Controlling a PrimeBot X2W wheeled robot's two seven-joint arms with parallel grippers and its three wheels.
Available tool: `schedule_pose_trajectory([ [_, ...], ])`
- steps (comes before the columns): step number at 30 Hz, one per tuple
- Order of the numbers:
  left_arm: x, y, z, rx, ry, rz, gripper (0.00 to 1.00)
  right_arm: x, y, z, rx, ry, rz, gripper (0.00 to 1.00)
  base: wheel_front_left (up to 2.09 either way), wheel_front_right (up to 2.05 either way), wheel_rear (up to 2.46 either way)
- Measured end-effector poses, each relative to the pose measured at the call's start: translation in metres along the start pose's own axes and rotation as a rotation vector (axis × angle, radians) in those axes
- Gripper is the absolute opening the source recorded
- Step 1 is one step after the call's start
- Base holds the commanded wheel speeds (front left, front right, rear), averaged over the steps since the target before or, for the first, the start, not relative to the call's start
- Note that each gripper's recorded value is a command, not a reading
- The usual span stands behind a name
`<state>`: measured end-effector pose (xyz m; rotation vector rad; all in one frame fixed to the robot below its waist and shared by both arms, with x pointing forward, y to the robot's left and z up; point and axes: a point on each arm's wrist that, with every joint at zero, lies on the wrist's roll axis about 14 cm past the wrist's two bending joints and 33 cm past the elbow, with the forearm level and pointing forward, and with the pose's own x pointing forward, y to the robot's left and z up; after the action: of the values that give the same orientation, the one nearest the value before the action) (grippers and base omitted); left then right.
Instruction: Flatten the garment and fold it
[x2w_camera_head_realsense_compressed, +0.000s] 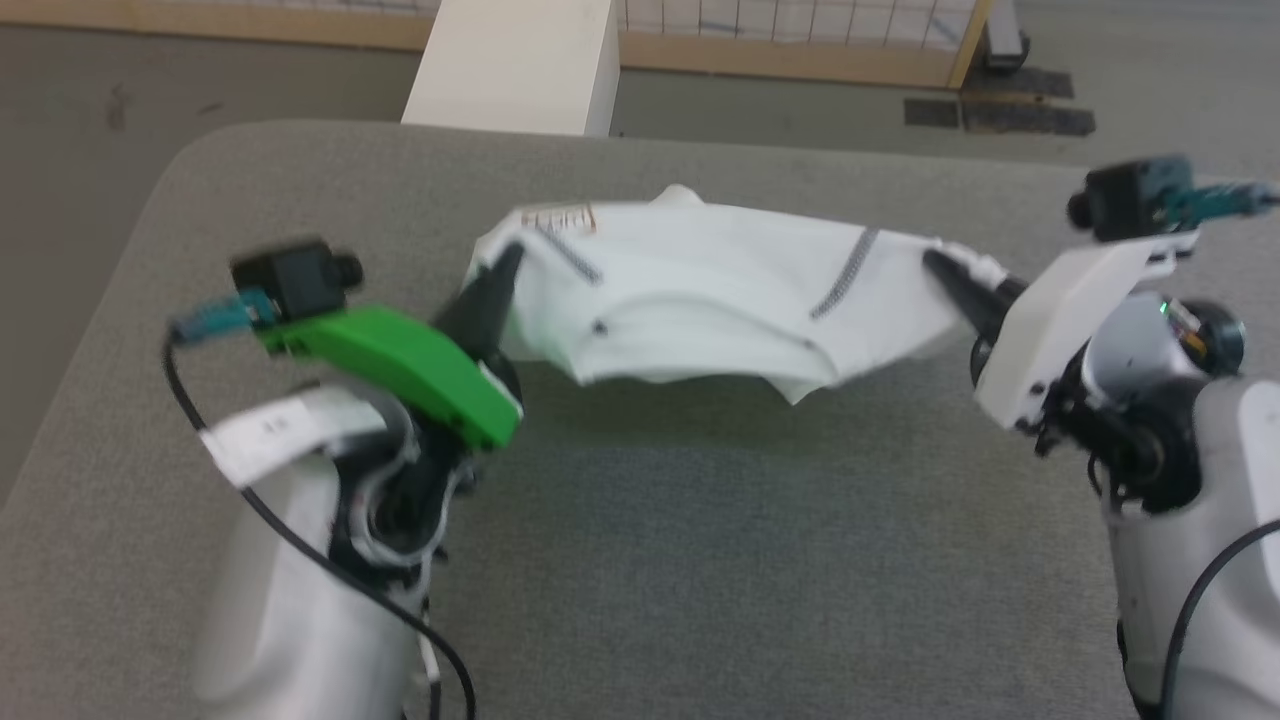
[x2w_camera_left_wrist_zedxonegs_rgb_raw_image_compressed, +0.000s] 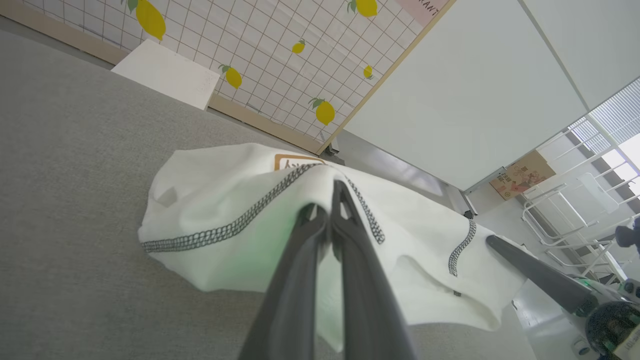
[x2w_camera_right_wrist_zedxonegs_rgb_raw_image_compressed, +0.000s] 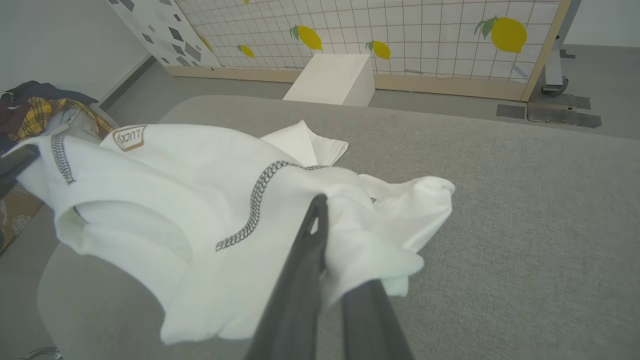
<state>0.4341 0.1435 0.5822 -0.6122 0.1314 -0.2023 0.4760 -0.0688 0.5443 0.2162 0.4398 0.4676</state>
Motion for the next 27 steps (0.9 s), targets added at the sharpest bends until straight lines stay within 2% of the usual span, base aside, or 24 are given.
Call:
schedule_pose_trajectory([
  [8, 0.003, -0.093, 0.134, 0.179, -0.274, -0.224, 0.0, -0.053, 0.039, 0.133, -0.066, -0.319, 0.082, 0.0, 0.0, 0.0, 0.0],
  [15, -0.006, -0.145, 0.197, 0.292, -0.425, -0.292, 0.0, -0.097, 0.05, 0.204, -0.075, -0.521, 0.09, 0.0, 0.0, 0.0, 0.0],
  [19, 0.002, -0.151, 0.209, 0.325, -0.443, -0.281, 0.0, -0.103, 0.05, 0.219, -0.063, -0.559, 0.095, 0.0, 0.0, 0.0, 0.0],
  [27, 0.06, -0.117, 0.197, 0.405, -0.329, -0.137, 0.0, -0.062, 0.032, 0.233, -0.06, -0.483, 0.038, 0.0, 0.0, 0.0, 0.0],
])
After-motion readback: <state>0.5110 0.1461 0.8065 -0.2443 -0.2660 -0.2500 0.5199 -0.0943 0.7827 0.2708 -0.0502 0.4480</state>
